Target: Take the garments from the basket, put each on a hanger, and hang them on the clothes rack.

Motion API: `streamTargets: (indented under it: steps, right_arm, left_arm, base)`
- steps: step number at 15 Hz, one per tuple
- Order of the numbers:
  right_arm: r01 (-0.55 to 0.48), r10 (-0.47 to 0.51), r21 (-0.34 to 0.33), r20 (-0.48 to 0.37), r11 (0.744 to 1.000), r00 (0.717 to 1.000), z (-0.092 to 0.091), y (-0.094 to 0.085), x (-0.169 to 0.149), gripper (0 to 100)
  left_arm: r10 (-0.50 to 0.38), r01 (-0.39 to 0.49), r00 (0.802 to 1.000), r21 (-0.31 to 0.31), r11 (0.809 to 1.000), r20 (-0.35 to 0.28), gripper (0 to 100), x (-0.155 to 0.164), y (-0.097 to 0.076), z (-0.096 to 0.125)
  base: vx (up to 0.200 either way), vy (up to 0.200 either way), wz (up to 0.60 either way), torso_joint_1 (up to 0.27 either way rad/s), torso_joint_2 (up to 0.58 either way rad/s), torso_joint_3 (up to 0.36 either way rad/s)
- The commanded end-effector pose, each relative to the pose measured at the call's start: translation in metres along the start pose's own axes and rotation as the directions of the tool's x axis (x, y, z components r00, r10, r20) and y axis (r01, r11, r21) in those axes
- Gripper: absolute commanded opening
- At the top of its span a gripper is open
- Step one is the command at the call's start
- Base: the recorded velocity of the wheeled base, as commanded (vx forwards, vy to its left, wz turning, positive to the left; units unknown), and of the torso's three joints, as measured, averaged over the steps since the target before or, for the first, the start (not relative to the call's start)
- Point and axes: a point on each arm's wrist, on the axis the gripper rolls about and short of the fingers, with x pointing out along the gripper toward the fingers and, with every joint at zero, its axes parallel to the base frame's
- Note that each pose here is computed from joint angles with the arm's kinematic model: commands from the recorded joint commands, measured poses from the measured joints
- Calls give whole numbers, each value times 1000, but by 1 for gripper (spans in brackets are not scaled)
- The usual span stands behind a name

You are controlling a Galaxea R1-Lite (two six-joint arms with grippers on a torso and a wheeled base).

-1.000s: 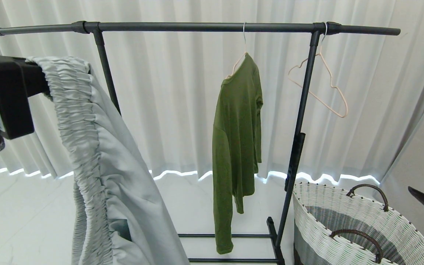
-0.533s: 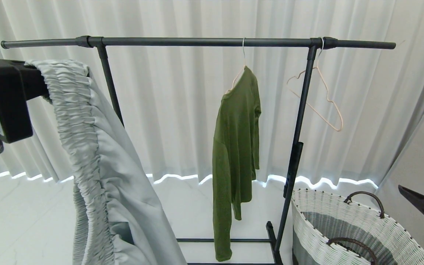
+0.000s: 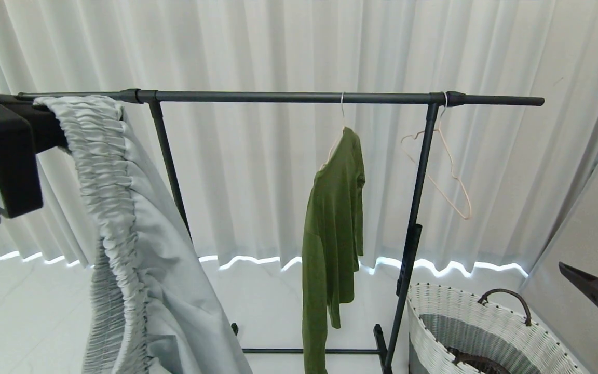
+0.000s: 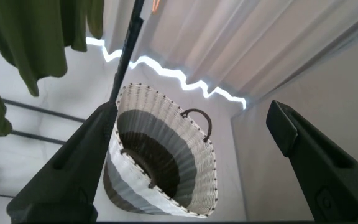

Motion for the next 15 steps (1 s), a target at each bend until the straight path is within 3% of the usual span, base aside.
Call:
streamTargets:
  steps: [1, 8, 15]
  right_arm:
    - [-1, 1, -1, -3, 1000, 1000, 0, 0, 1, 100]
    - [-1, 1, 3, 15, 1000, 1000, -4, 1, 1, 100]
    - [-9, 9, 15, 11, 1000, 1000, -4, 3, 3, 100]
  left_arm:
    - [2, -2, 1000, -2, 1000, 3, 0, -1, 1, 0]
    - [-2, 2, 1000, -3, 1000, 2, 0, -3, 0, -3]
    - [2, -2, 1000, -1, 1000, 2, 0, -7, 2, -7]
  base:
    - [0, 0, 0, 334, -486, -256]
    - [0, 0, 0, 275, -519, -246]
    - [0, 0, 0, 45, -83, -38]
